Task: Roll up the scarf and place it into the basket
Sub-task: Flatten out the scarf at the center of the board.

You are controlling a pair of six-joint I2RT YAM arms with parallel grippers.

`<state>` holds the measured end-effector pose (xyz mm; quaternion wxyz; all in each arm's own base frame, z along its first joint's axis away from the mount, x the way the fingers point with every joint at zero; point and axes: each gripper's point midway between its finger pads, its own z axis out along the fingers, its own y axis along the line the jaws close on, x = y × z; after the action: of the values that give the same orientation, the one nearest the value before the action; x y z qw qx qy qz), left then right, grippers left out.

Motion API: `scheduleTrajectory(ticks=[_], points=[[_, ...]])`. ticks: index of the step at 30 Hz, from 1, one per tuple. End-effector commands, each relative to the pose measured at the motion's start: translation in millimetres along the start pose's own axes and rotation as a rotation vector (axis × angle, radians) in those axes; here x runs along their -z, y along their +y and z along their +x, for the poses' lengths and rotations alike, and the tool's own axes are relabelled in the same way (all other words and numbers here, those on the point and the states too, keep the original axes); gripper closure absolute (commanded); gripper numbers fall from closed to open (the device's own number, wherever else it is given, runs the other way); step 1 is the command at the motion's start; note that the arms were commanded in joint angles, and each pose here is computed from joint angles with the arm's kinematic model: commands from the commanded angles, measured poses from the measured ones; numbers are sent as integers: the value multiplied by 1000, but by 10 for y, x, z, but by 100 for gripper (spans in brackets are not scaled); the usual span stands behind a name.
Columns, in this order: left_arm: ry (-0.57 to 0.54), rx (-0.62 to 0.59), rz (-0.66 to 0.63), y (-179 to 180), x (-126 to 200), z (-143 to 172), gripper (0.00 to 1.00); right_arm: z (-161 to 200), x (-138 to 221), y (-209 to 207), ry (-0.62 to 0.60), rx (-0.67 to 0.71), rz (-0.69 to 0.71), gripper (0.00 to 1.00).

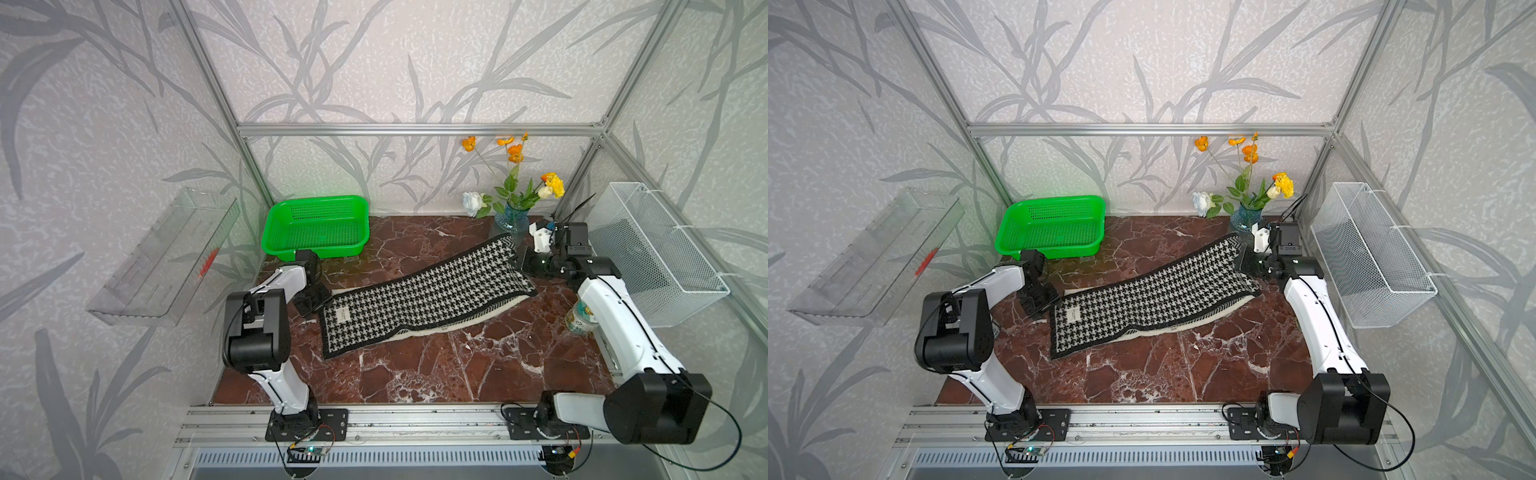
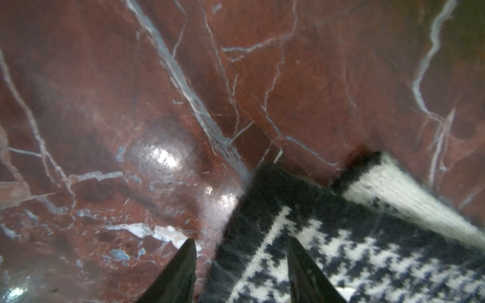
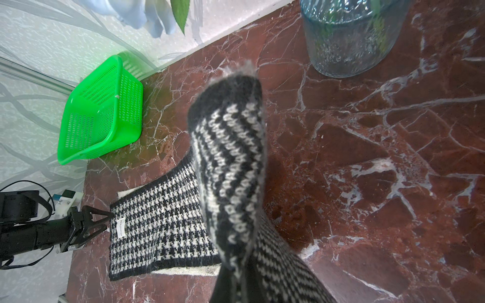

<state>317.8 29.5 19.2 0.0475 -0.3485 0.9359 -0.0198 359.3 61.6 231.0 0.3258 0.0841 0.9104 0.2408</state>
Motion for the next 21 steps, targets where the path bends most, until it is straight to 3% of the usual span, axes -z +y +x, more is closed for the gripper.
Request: scheduleTrajectory(ticks=[1,13,18,21], points=[[-32,15,-27,2,-35,-124,49,-71,133,82,-43,17,-23,100],[16,6,-39,-53,-311,-157,86,4,73,54,-23,7,-30,100],[-20,6,-2,-128,-164,-231,100,-15,93,39,-28,20,-13,100],[-69,10,39,-202,39,-316,100,-35,112,28,-35,25,-1,100]])
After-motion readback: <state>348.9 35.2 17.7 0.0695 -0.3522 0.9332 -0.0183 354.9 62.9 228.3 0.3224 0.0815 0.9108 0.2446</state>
